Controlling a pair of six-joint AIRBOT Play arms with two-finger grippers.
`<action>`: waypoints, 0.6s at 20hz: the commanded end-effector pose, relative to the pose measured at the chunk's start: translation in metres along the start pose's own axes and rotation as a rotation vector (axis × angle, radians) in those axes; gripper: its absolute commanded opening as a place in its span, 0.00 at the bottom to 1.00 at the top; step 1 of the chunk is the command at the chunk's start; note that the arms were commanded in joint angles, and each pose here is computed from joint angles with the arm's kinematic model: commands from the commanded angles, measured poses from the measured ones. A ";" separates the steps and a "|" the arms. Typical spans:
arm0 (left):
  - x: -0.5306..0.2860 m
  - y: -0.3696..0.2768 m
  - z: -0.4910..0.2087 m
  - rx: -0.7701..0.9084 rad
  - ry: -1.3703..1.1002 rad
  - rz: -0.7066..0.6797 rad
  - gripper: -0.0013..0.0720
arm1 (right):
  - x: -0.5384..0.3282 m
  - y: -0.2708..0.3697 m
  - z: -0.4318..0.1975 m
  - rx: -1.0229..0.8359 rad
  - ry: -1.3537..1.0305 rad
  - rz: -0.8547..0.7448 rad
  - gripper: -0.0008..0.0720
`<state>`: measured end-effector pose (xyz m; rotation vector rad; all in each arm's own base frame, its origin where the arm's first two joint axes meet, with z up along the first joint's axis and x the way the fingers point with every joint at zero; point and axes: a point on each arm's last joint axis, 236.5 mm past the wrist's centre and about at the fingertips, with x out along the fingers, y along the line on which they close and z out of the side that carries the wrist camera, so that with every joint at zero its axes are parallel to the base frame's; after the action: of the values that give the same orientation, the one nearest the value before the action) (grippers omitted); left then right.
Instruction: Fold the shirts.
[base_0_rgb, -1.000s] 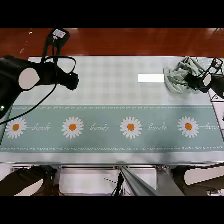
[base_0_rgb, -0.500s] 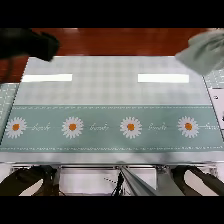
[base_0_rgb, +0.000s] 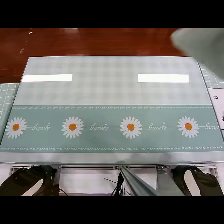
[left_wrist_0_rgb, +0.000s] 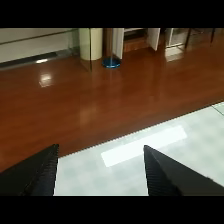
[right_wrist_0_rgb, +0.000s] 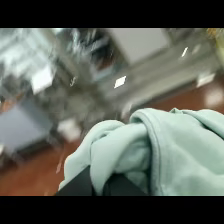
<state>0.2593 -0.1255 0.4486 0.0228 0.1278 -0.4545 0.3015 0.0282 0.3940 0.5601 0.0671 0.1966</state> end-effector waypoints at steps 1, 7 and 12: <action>-0.012 -0.006 0.005 -0.064 -0.016 -0.023 0.85 | -0.022 0.036 -0.104 0.009 0.451 0.176 0.03; 0.030 -0.005 -0.050 -0.091 0.170 -0.016 0.85 | -0.009 0.061 -0.182 0.018 0.711 0.392 0.03; 0.041 -0.005 -0.117 -0.092 0.404 -0.009 0.85 | 0.017 0.089 -0.304 -0.352 0.907 0.434 0.04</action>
<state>0.2813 -0.1419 0.3647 -0.0037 0.4151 -0.4562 0.2670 0.2175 0.2312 0.3282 0.7442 0.8213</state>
